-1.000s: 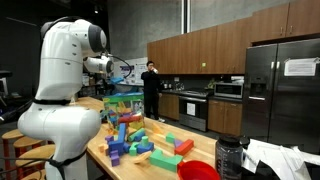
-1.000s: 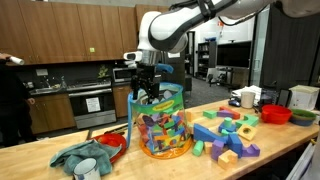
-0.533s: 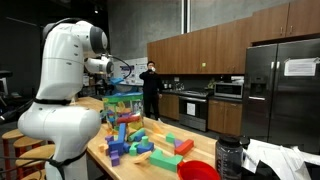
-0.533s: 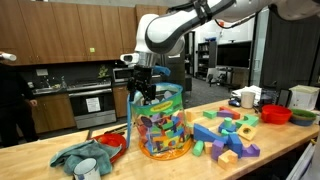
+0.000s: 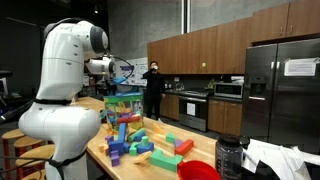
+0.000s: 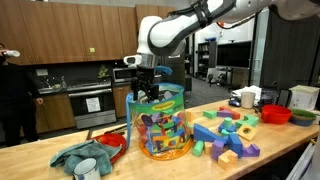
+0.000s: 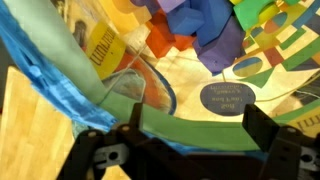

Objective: Remove one purple block from the toy bag

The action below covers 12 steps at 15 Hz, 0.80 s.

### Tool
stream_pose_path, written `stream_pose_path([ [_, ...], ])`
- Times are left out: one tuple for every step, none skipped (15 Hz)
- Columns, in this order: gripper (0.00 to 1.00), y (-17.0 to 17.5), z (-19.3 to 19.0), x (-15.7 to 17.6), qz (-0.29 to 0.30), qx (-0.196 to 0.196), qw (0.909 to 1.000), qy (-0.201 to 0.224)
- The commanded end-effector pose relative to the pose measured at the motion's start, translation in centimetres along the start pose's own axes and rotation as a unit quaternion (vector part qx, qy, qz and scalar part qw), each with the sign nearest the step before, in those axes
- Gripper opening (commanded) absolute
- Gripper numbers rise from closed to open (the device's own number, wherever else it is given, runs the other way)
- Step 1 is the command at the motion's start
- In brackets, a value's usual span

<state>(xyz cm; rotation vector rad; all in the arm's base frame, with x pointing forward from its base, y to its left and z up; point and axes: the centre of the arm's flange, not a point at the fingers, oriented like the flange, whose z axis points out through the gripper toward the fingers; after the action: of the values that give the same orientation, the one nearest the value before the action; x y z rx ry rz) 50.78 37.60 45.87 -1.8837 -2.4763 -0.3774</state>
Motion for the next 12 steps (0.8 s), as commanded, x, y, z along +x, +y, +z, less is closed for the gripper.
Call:
stream_pose_path([
  [1.0,-1.0,-0.6,-1.1,-0.004,-0.003,0.9996,-0.027],
  [1.0,-1.1,-0.4,-1.3,-0.008,-0.001,0.9994,-0.034],
  [1.0,-1.2,-0.2,-1.4,-0.012,0.001,0.9992,-0.039],
  [1.0,-1.4,0.2,-1.5,-0.015,0.002,0.9989,-0.045],
  [1.0,-1.6,0.6,-1.6,-0.019,0.002,0.9985,-0.051],
  [1.0,-1.9,1.1,-1.6,-0.025,0.002,0.998,-0.058],
  [1.0,-2.2,1.6,-1.6,-0.033,0.003,0.9973,-0.065],
  [1.0,-2.5,2.2,-1.7,-0.043,0.003,0.9964,-0.074],
  [1.0,-2.9,2.6,-1.7,-0.05,0.005,0.9955,-0.081],
  [1.0,-3.1,2.9,-1.8,-0.053,0.006,0.9948,-0.087],
  [1.0,-3.3,3.2,-1.8,-0.052,0.006,0.9946,-0.089],
  [1.0,-3.6,3.5,-1.9,-0.045,0.01,0.9952,-0.086],
])
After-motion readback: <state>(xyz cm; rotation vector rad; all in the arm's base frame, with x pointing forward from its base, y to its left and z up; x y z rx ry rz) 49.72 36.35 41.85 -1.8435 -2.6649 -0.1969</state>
